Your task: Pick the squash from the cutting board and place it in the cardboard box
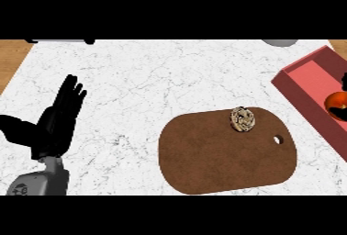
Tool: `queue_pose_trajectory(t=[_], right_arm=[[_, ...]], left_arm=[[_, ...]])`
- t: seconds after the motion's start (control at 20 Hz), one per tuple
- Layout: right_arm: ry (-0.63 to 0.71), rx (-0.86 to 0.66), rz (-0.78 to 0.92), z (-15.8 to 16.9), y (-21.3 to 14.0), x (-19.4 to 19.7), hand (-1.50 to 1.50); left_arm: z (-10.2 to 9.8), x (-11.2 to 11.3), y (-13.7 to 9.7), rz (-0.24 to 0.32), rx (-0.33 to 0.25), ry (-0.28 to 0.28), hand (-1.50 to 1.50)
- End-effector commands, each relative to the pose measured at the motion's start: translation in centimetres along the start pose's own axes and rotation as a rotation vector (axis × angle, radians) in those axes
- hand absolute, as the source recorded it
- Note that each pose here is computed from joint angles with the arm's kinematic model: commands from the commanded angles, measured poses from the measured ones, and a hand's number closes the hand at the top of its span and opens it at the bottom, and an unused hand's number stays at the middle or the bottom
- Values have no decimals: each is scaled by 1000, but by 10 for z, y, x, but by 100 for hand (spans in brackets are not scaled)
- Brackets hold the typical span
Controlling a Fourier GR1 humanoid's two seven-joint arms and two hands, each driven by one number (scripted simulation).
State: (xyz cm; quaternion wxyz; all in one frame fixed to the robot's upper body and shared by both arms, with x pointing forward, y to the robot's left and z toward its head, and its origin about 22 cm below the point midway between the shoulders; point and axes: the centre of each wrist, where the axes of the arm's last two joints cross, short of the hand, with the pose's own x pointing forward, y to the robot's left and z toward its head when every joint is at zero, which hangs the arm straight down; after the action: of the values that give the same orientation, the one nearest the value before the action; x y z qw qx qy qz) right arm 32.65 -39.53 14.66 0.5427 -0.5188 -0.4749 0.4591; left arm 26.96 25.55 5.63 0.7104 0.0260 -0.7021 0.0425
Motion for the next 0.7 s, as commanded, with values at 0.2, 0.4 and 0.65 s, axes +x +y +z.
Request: queue_pose_trajectory(t=[0.2,0.4,0.65], right_arm=[[-48,-48,-175,-30,36,-30,-150],[-141,-336,-345,-35,4,-23,-150],[-184,-403,-633,-42,-20,-35,-150]], left_arm=[[-8,-8,9,16,0,15,0],[2,4,-4,16,-10,5,0],[9,-8,-5,11,-24,10,0]])
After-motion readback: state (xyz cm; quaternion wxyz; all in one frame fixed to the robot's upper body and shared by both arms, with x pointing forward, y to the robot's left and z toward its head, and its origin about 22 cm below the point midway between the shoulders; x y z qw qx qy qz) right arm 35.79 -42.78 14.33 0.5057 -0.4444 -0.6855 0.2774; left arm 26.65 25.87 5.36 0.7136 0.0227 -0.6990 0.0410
